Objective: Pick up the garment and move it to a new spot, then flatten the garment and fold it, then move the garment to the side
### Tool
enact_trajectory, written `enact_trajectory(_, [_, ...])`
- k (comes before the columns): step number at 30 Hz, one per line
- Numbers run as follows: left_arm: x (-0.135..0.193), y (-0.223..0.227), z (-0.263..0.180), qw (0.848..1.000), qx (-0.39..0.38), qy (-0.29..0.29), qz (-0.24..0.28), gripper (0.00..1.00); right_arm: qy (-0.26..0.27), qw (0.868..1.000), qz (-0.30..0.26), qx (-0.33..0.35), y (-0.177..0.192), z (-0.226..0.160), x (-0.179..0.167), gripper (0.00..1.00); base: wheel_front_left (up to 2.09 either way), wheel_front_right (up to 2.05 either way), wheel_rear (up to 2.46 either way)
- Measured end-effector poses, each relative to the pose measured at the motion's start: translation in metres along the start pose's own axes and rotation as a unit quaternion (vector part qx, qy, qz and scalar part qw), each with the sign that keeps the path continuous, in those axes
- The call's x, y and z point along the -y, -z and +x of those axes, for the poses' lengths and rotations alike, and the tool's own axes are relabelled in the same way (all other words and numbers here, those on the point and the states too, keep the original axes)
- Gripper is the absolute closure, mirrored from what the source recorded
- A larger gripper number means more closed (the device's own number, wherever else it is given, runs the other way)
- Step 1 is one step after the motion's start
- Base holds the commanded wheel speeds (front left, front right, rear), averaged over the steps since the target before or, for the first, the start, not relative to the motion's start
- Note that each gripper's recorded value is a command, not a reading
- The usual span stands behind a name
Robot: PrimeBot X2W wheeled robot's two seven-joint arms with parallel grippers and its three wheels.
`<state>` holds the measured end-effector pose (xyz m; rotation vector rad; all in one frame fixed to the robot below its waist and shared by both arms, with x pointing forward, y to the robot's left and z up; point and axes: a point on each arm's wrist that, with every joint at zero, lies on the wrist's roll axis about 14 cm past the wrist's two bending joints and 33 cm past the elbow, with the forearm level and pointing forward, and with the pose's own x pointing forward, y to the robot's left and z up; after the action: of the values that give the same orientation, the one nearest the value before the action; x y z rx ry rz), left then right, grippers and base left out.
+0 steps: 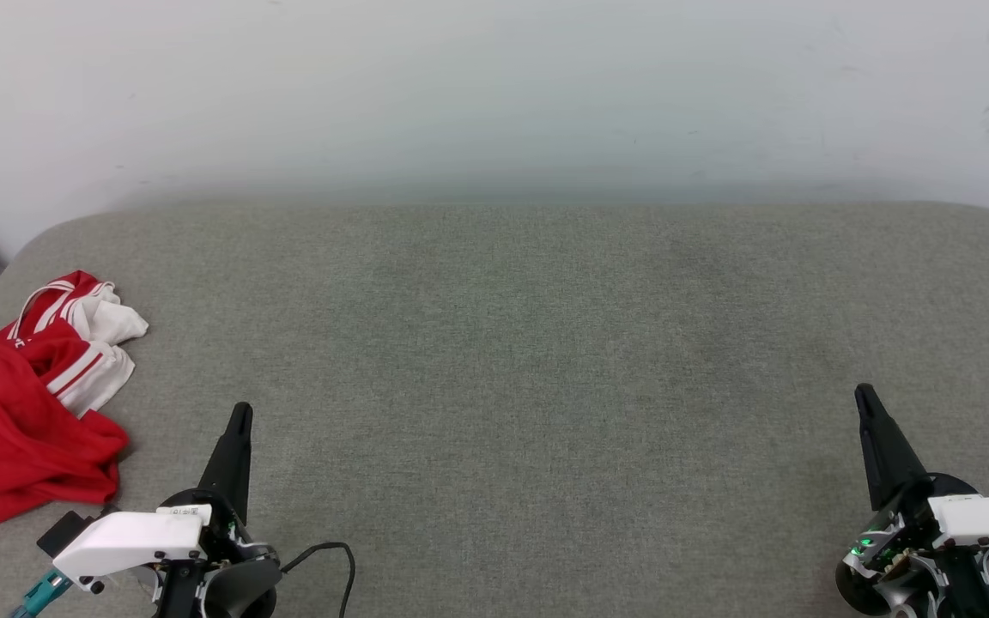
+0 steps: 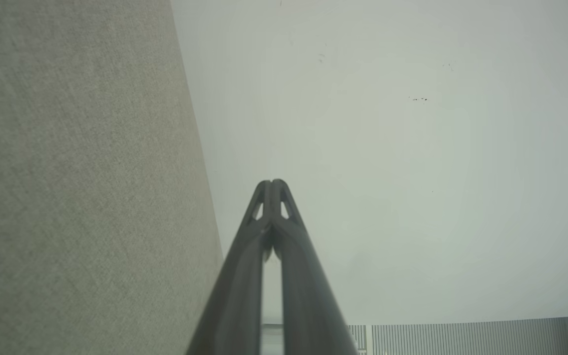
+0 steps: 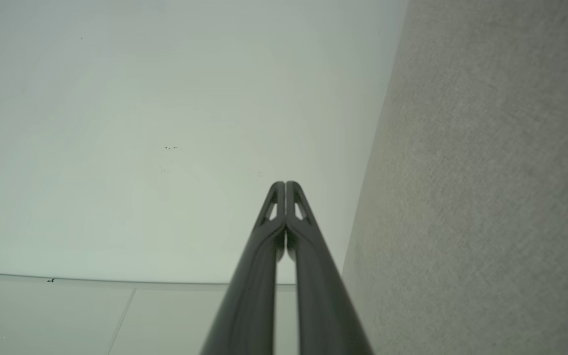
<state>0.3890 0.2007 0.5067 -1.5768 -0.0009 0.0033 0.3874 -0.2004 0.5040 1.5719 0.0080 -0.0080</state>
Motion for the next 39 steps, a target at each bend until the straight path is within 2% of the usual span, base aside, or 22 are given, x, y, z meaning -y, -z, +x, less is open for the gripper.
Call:
enact_trajectory(22, [0.000, 0.000, 0.000, 1.000, 0.000, 0.000, 0.000, 1.00, 0.000, 1.000, 0.000, 0.000, 0.000, 0.000, 0.000, 1.00, 0.00, 0.00, 0.00])
enact_trajectory(23, [0.000, 0.000, 0.000, 1.000, 0.000, 0.000, 0.000, 0.00, 0.000, 1.000, 0.000, 0.000, 0.000, 0.000, 0.000, 0.00, 0.00, 0.00, 0.00])
enact_trajectory(28, [-0.013, 0.003, -0.006, 1.000, 0.000, -0.020, -0.001, 0.00, 0.021, 1.000, 0.001, 0.004, -0.001, -0.007, 0.014, 0.00, 0.00, 0.00, 0.00])
enact_trajectory(39, [-0.001, 0.015, -0.002, 1.000, -0.004, -0.001, 0.016, 0.00, 0.003, 1.000, -0.005, 0.016, 0.000, -0.006, 0.003, 0.00, 0.00, 0.00, 0.00])
